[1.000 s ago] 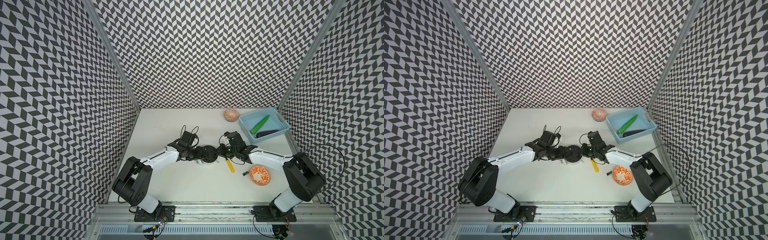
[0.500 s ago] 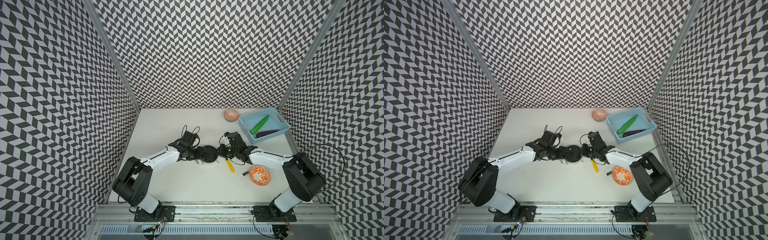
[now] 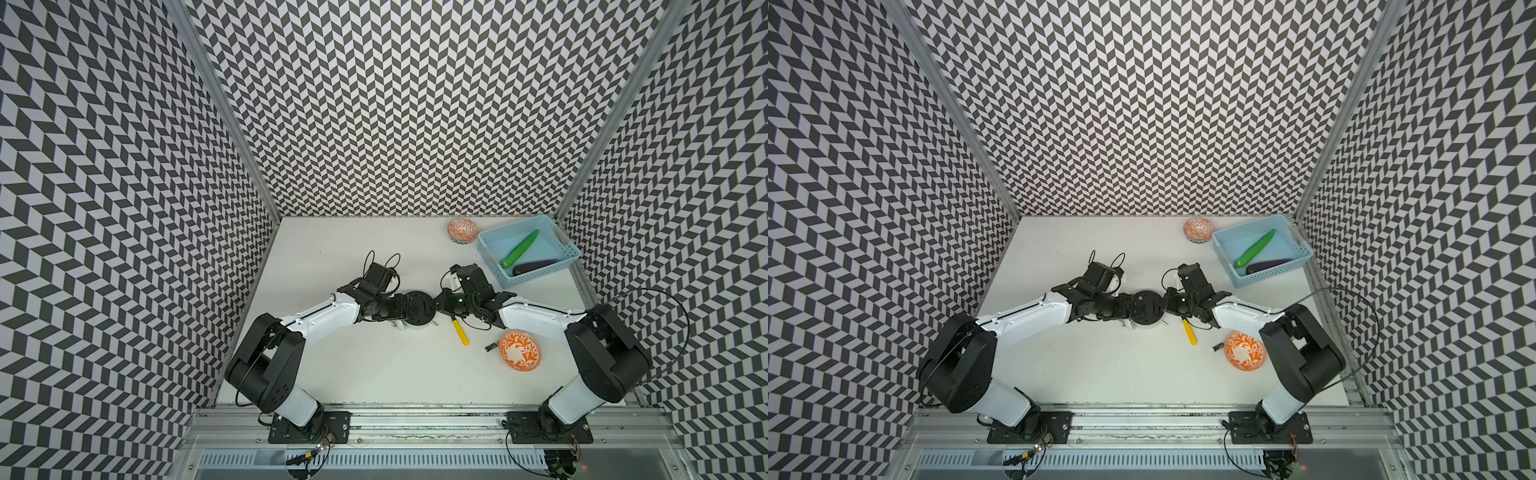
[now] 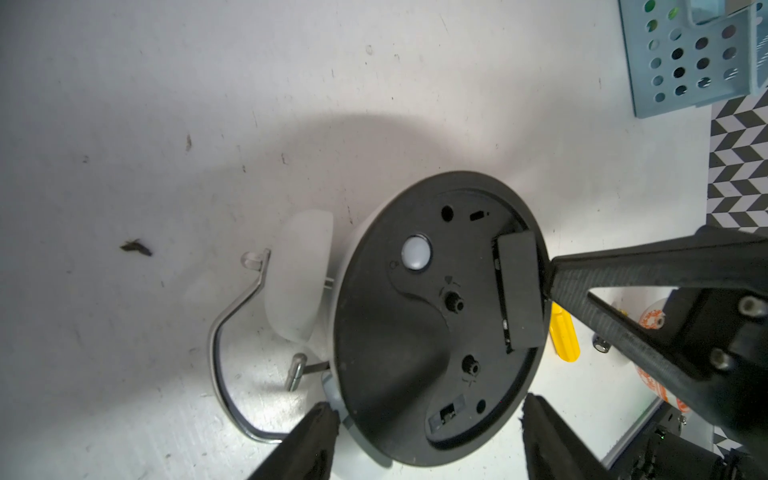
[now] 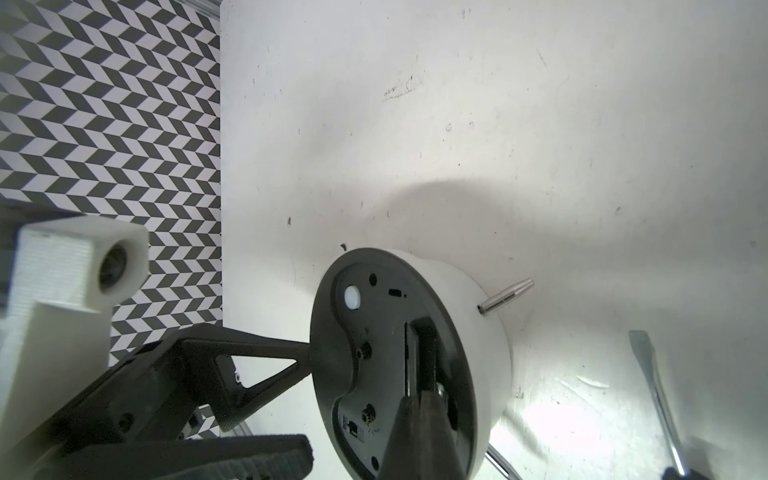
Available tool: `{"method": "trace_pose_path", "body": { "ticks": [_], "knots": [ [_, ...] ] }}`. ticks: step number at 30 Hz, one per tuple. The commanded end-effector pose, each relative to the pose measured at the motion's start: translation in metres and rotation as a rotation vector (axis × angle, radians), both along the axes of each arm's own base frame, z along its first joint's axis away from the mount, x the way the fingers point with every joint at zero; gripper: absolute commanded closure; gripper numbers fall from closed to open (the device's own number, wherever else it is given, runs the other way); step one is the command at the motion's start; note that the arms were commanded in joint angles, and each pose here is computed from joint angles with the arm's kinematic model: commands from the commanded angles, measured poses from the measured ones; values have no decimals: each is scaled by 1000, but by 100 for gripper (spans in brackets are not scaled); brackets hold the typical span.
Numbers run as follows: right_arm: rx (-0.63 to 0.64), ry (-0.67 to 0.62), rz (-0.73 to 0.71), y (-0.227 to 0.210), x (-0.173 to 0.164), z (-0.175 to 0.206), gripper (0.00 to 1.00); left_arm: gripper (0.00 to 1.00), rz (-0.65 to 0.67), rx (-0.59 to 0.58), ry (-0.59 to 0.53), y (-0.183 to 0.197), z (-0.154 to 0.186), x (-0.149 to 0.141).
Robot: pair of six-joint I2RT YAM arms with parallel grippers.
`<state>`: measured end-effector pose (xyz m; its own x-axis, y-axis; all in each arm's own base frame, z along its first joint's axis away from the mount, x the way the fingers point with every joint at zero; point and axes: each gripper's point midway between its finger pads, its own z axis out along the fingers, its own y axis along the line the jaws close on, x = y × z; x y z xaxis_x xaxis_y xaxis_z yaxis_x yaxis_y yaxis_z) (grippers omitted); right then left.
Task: Remove the battery from the alarm
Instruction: Install the cover on the alarm.
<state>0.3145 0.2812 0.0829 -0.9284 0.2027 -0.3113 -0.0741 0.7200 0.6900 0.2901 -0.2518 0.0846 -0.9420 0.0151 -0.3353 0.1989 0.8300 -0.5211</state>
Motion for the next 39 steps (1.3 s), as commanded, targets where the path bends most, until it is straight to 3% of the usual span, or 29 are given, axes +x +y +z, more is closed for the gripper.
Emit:
{"method": "trace_pose_path", "body": {
  "ticks": [1, 14, 29, 39],
  "knots": [
    [44, -31, 8, 4, 2, 10, 100, 31, -10, 0, -26, -5, 9, 5],
    [62, -54, -4, 4, 7, 21, 100, 30, -11, 3, -22, -5, 8, 4],
    [20, 24, 27, 2, -5, -18, 100, 31, -22, -11, -18, -9, 7, 3],
    [-48, 44, 37, -1, -7, -24, 82, 31, -9, -38, -55, -9, 23, 5]
  ]
}}
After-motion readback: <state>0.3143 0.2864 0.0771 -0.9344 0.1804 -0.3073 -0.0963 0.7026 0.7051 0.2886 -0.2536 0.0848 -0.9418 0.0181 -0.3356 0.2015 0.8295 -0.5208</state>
